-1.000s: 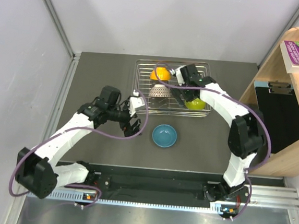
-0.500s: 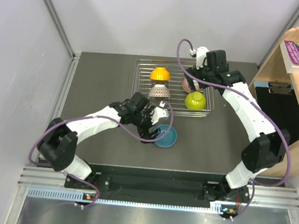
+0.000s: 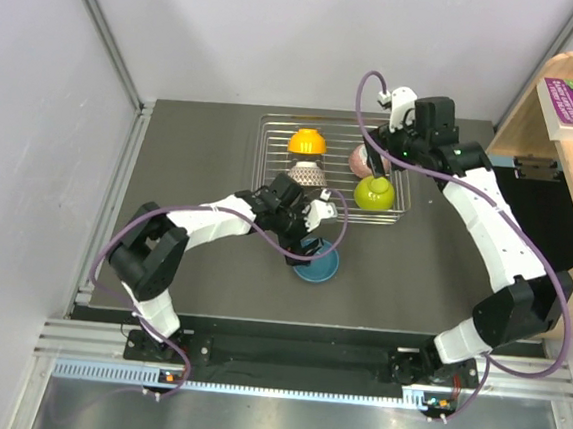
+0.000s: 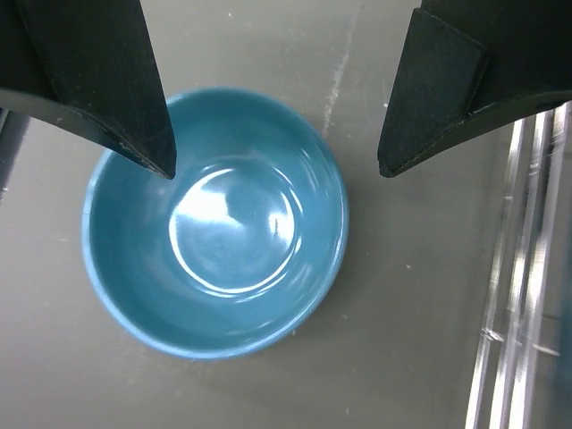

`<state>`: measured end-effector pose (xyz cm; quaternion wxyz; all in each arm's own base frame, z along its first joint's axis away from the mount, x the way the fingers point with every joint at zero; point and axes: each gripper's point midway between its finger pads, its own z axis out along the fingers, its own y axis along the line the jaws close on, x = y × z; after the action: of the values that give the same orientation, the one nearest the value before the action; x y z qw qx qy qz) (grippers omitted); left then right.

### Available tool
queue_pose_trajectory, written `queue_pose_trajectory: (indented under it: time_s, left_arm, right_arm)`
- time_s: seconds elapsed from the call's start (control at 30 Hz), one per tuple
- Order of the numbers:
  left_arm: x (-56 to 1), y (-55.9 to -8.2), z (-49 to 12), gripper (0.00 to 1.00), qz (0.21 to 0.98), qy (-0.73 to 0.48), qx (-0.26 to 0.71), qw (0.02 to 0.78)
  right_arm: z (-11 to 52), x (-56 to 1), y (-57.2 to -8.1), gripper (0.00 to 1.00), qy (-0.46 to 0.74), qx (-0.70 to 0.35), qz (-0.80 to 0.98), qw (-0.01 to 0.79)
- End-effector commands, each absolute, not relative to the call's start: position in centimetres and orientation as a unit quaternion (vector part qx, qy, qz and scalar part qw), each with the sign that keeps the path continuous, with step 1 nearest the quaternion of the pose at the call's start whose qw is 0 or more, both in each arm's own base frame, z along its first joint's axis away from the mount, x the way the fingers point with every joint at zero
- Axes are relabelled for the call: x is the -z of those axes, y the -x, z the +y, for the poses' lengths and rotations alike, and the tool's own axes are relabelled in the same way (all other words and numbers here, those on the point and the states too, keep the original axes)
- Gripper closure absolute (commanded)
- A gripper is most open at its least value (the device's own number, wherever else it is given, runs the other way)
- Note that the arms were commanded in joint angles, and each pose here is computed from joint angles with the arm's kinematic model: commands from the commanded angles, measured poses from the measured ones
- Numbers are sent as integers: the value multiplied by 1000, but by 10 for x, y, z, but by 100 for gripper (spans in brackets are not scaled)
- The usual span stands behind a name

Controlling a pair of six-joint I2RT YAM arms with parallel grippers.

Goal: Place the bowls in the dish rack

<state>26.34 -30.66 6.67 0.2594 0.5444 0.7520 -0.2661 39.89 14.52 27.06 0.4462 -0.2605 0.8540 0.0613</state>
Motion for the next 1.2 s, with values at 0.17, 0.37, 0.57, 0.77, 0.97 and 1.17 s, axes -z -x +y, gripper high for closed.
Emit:
queue_pose_trajectory:
  time_s: [0.17, 0.37, 0.57, 0.77, 0.97, 1.17]
  left_arm:
    - [-54, -280, -322, 8, 749, -542, 265, 274]
    - [-44, -274, -321, 49, 752, -543, 271, 258]
    - [-37, -266, -317, 95, 754, -547, 274, 240]
    - [-62, -255, -312, 100, 733, -569, 283, 242]
    - [-141, -259, -302, 100, 707, -577, 258, 317]
    - [-225, -288, -292, 100, 683, -526, 200, 465]
  right_arm:
    - [149, -306, -384, 0, 262, -96, 827, 488]
    - [151, -305, -381, 0, 262, -104, 826, 489]
    - [152, -310, -378, 0, 260, -108, 823, 494]
    - [154, -311, -376, 0, 249, -142, 824, 488]
    - [155, -306, -376, 0, 214, -245, 824, 463]
    - [176, -282, -363, 0, 199, -387, 810, 392]
